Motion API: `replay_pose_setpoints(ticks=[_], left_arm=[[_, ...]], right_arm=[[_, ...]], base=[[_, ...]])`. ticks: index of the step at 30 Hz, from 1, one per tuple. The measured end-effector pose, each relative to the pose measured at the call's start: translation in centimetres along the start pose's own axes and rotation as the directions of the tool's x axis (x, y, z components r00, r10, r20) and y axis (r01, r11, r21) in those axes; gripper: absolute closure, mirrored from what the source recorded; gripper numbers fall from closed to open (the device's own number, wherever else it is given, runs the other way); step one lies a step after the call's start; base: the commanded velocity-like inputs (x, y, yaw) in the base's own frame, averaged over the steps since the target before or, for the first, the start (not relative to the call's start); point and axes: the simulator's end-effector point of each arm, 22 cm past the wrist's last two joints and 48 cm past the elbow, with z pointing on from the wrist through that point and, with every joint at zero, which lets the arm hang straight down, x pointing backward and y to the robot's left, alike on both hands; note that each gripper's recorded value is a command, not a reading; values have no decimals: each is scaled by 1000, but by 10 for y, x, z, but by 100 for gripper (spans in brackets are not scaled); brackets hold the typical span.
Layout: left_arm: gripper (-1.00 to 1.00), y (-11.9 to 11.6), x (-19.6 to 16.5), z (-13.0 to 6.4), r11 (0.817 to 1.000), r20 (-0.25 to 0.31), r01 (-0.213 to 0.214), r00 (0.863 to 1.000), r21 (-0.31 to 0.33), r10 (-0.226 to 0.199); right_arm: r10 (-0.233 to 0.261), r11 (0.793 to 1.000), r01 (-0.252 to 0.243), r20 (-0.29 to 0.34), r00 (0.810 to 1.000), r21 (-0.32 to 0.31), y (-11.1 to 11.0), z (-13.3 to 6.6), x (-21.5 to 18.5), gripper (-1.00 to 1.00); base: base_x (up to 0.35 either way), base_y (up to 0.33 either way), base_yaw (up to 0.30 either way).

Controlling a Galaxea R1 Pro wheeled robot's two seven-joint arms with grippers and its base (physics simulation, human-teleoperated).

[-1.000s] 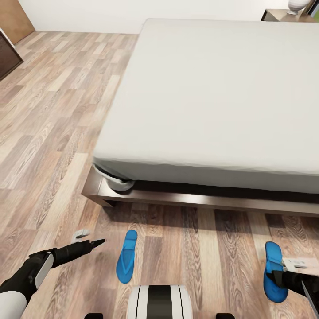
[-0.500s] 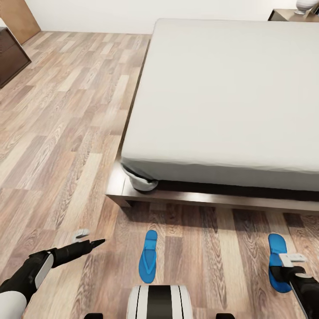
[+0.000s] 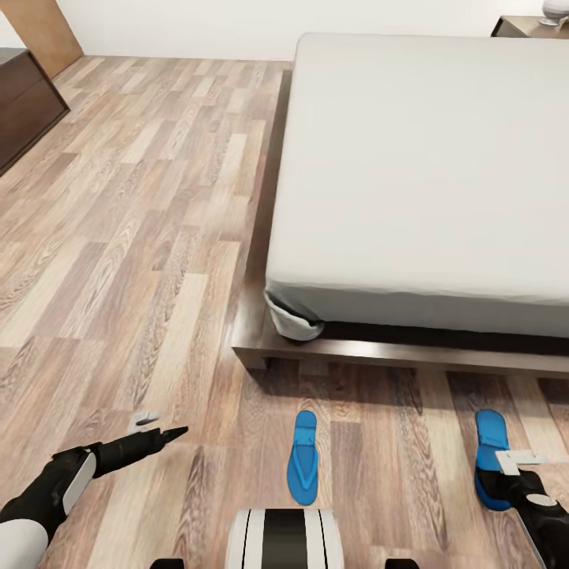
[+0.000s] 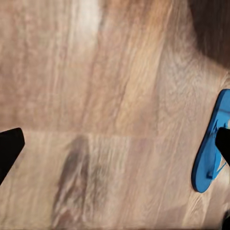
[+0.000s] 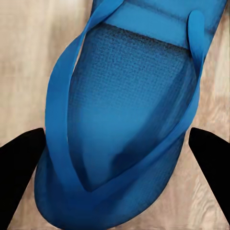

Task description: In the bedroom, move the book from the bed onto either nightstand, and place the two sandals side by side next to the bed.

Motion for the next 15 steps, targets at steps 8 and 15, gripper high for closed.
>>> replay_pose_setpoints(ticks=[8, 15], left_arm=[[-100, -1, 1, 1, 1000, 0, 3, 1000, 2, -3], [-100, -1, 1, 1, 1000, 0, 3, 1000, 2, -3]], right_arm=[[-3, 972, -2, -22, 1000, -234, 53, -5, 13, 100], [-6, 971, 1, -19, 1000, -238, 54, -5, 12, 100]], base=[[0, 219, 0], [0, 148, 0]])
